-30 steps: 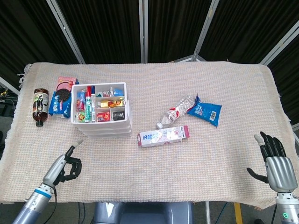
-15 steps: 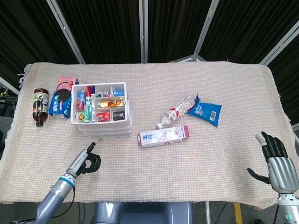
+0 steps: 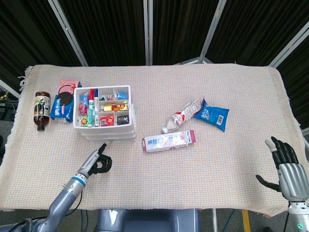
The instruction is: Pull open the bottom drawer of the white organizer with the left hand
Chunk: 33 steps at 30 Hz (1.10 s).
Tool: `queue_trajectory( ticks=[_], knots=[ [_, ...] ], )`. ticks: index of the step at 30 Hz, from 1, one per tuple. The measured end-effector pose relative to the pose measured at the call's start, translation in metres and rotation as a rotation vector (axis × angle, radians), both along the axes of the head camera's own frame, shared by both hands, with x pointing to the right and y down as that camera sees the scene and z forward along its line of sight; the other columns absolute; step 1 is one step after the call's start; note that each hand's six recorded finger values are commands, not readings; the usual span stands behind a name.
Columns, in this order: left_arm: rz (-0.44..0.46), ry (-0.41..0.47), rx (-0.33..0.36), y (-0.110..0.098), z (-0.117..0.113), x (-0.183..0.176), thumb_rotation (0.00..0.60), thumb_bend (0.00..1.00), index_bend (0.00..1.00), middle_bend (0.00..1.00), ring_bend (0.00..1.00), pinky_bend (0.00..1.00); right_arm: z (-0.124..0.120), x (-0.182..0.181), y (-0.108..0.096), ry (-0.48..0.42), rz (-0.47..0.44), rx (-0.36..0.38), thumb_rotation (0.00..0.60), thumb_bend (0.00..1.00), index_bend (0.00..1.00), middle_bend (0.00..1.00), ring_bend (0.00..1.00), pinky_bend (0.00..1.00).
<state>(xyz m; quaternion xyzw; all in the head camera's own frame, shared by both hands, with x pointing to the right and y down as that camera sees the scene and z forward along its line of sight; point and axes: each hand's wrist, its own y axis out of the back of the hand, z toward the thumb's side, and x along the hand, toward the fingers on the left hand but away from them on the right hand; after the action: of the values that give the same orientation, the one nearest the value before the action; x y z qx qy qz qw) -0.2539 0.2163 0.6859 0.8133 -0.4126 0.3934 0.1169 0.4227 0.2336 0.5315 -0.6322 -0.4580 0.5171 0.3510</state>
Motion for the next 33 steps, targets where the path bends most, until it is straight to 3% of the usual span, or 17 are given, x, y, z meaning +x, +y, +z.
queue_trajectory(
  ticks=[17,33],
  knots=[
    [0.001,-0.02,0.004,-0.01,0.013,0.01,0.6,0.65,0.0,0.76,0.78,0.61,0.002,-0.003,0.002,-0.007,-0.009,-0.008,0.6,0.06,0.0,0.0,0.0,0.0],
    [-0.019,0.048,-0.034,-0.015,0.017,0.018,0.6,0.65,0.0,0.76,0.78,0.61,0.005,-0.004,0.003,0.0,-0.014,-0.018,0.6,0.06,0.0,0.0,0.0,0.0]
  ],
)
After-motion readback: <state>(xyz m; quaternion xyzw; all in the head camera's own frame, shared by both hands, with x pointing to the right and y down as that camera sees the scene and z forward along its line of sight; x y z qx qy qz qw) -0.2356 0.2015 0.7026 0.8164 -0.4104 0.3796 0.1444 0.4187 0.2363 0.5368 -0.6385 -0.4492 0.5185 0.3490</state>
